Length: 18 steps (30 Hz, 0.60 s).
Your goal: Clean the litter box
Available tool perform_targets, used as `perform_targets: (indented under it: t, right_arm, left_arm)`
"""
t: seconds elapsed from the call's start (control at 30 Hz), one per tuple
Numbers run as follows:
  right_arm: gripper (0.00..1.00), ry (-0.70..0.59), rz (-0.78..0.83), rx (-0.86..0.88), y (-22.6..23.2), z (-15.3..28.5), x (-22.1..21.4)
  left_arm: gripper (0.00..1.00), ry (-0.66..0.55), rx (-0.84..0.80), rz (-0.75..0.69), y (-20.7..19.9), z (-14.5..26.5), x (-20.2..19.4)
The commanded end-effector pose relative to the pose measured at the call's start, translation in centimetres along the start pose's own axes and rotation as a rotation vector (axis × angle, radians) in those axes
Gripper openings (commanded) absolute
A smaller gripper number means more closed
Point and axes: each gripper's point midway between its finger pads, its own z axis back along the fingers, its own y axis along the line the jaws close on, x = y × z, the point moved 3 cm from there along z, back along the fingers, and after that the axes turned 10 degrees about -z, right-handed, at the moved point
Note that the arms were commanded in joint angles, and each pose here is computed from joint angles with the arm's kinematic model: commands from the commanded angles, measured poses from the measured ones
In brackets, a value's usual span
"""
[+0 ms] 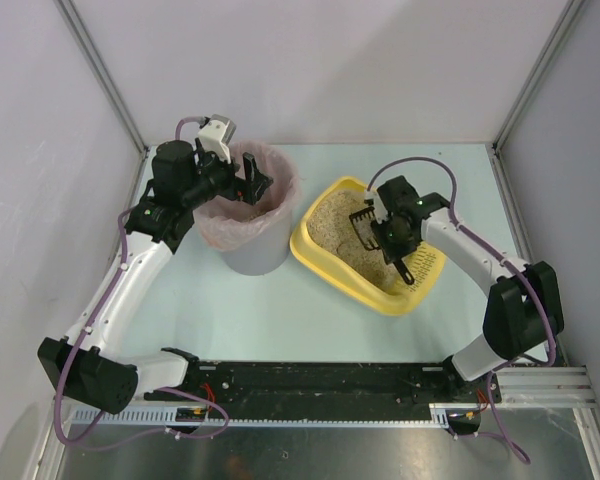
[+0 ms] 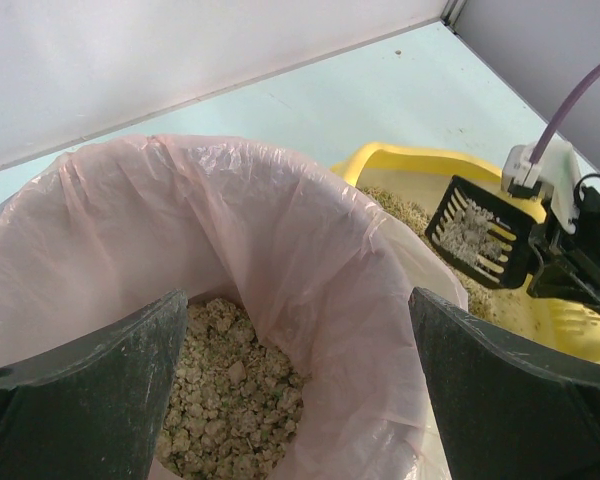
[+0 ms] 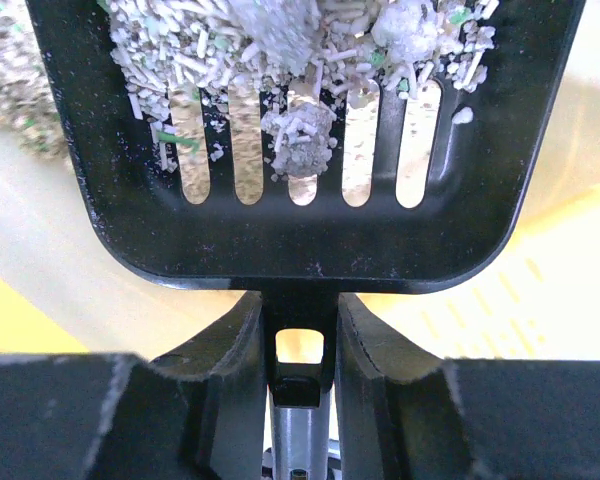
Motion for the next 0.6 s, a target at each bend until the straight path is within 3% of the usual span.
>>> perform_targets:
  t: [0.0, 0.17, 0.33, 0.47, 0.57]
  right_arm:
    - [0.0, -0.039, -0.003, -0.022, 0.1, 0.9, 0.2]
    - [0.0, -0.076, 0.022, 0.053, 2.1, 1.4, 0.7]
    - [0.0, -0.052, -0.054, 0.005, -0.6, 1.0, 0.6]
    - [0.0, -0.061, 0.043, 0.005, 1.9, 1.2, 0.3]
    - [0.0, -0.037, -0.037, -0.034, -0.8, 0.7, 0.2]
  left_arm:
    - [0.96, -0.026, -0.018, -0.025, -0.4, 0.2, 0.5]
    - [0.96, -0.028, -0.022, -0.024, -0.5, 0.2, 0.6]
    - [0.96, -0.026, -0.021, -0.023, -0.5, 0.2, 0.5]
    - [0.96, -0.026, -0.016, -0.023, -0.4, 0.2, 0.5]
    - [0.96, -0.021, -0.018, -0.023, -0.4, 0.1, 0.4]
